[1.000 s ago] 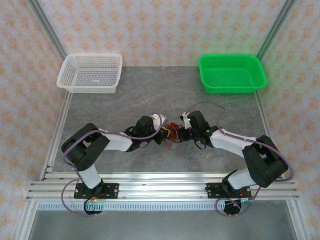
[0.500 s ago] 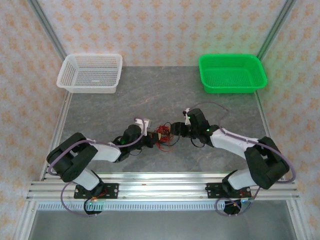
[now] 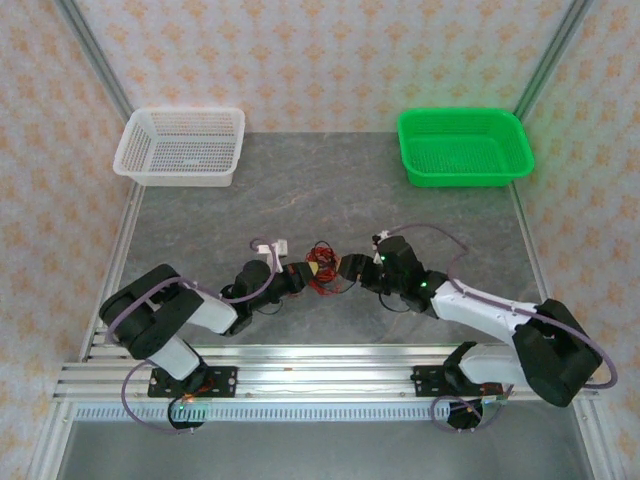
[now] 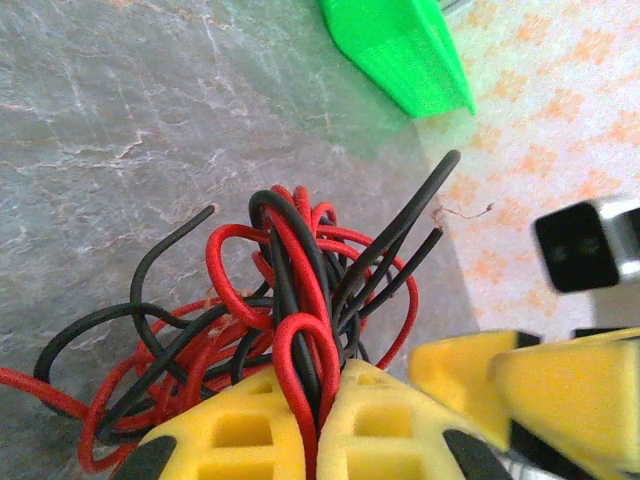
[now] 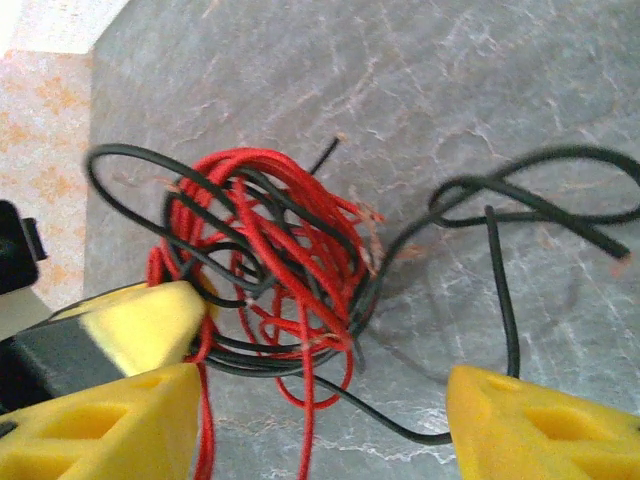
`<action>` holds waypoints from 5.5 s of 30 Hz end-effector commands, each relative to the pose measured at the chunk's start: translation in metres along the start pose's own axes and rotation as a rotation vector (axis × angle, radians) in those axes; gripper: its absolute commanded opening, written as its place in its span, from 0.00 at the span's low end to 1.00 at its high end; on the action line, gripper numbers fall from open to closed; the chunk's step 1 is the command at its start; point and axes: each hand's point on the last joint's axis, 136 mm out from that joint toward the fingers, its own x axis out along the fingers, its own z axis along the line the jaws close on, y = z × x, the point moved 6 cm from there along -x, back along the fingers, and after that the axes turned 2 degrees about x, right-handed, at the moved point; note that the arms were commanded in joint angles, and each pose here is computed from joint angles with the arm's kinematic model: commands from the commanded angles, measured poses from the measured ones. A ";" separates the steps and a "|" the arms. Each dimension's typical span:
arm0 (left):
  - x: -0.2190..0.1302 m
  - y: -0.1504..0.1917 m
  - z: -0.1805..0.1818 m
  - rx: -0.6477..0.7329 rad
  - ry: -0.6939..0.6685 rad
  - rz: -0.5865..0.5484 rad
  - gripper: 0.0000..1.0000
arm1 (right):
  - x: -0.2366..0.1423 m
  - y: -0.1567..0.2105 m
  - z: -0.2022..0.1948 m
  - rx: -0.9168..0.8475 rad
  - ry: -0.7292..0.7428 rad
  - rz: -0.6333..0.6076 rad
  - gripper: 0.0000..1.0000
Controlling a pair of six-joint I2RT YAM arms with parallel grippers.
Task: Untangle the cables
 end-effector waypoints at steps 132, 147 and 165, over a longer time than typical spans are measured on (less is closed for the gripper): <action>-0.060 -0.048 -0.090 0.253 0.276 -0.206 0.00 | 0.038 -0.002 0.077 0.067 -0.422 0.071 0.62; -0.064 -0.046 -0.108 0.215 0.408 -0.177 0.00 | 0.033 -0.003 0.081 0.054 -0.517 0.029 0.01; -0.085 -0.064 -0.107 0.468 0.076 -0.169 0.72 | -0.040 -0.030 0.080 -0.743 -0.125 -0.278 0.00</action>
